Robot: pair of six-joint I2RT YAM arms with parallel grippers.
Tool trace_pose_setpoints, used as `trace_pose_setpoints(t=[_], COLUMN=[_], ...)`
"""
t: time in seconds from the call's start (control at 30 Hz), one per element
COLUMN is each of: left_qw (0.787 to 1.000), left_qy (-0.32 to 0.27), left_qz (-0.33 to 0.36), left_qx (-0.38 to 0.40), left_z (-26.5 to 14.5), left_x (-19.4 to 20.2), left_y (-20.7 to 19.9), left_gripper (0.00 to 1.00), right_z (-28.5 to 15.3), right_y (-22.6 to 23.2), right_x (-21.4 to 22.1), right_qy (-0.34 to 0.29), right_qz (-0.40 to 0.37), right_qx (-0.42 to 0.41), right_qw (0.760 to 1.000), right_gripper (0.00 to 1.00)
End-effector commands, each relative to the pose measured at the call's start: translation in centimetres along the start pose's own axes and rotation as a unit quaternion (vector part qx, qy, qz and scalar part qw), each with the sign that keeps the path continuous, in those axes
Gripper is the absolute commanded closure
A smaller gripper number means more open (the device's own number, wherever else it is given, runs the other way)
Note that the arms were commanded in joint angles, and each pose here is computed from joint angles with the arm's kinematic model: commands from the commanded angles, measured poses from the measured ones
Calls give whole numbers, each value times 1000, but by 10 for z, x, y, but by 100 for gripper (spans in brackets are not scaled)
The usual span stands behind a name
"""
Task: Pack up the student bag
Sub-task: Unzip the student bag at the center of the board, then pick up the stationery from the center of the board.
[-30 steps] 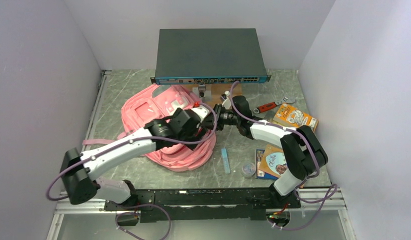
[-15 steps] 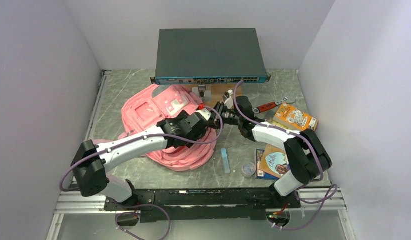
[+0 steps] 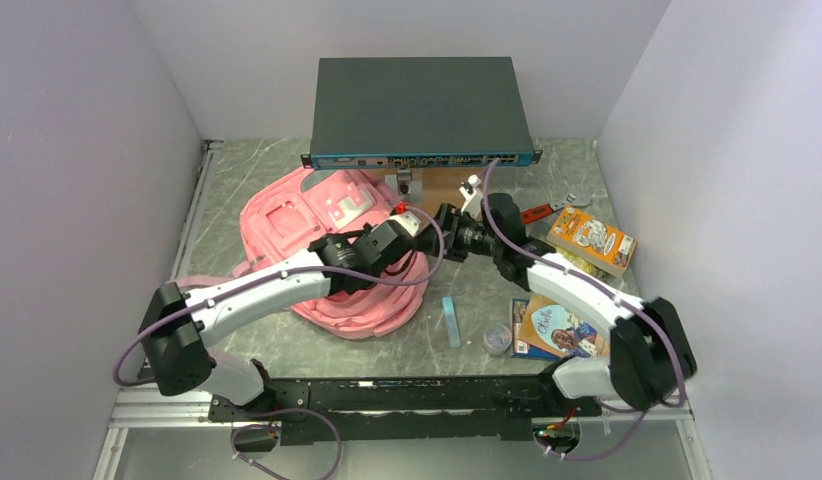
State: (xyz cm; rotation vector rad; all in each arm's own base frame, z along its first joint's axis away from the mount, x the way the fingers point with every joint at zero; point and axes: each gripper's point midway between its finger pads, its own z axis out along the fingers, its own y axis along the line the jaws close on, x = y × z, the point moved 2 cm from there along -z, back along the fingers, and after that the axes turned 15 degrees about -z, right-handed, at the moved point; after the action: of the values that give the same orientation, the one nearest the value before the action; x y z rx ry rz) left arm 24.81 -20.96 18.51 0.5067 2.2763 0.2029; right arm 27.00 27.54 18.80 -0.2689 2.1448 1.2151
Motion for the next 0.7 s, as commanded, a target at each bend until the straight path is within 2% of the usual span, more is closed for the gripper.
trace_pose_setpoints(t=[0.0,0.17,0.4,0.67], left_qw=[996,988,984,981], left_qy=[-67,-87,-71,-66], left_qz=[-57,-109,-132,-135], left_qx=[6,72,99,123], left_z=[-17,-20,-17,-18], left_x=[-26,-30,-28,-25], left_y=[25,30,29,21], left_gripper=[100,100,100,100], right_z=[-41,-66,-68,-65], right_y=[-36,-60,-59,-78], right_x=[19,62,127,158], right_qy=[16,77,145,192], right_qz=[-113,-105,-75,-118], right_qx=[128,233,324,411], right_qw=[985,964,932,883], right_gripper=[25,23,26,31])
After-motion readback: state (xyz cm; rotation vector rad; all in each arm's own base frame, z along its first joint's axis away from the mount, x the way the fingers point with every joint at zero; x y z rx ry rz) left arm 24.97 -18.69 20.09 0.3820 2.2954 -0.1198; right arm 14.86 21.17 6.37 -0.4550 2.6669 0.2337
